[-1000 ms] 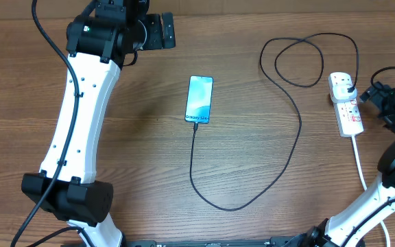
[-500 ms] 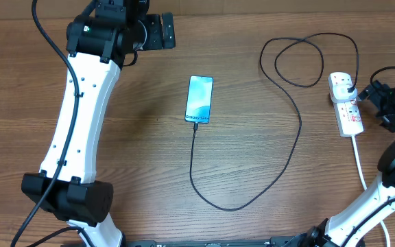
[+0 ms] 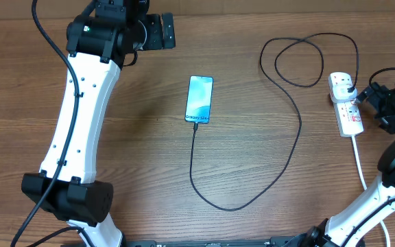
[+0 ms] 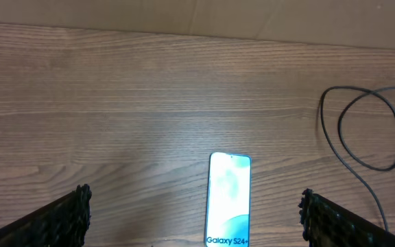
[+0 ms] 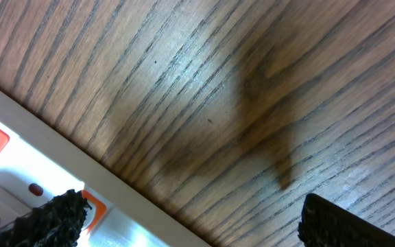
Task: Plug charger to phone and switch on socket
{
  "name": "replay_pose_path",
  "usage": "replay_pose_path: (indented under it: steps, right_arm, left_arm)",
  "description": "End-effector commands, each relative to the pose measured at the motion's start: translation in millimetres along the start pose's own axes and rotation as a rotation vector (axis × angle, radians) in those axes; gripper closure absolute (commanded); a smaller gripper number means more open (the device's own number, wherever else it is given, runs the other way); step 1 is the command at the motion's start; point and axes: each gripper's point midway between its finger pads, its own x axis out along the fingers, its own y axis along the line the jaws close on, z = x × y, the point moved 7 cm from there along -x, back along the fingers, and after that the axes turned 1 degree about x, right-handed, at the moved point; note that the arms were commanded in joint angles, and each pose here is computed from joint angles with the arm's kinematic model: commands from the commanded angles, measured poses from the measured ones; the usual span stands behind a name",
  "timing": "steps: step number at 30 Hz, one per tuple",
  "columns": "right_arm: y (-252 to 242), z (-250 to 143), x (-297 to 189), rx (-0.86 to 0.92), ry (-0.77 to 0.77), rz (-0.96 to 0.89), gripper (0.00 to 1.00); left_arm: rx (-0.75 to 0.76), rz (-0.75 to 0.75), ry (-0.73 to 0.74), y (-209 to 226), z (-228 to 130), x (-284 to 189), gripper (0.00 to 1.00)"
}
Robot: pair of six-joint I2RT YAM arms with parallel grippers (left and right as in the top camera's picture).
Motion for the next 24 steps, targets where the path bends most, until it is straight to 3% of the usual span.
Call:
replay_pose_path:
  steps: [1, 24]
  right_arm:
    - [0.3, -3.5, 7.3, -0.002, 0.022, -0.001, 0.0]
    - [4.2, -10.3, 7.9, 0.001, 0.069, 0.045, 0.0]
  left_arm:
    - [0.007, 0.007, 0.001, -0.2, -0.3, 2.4, 0.0]
    - [0.007, 0.007, 0.001, -0.2, -0.3, 2.4, 0.0]
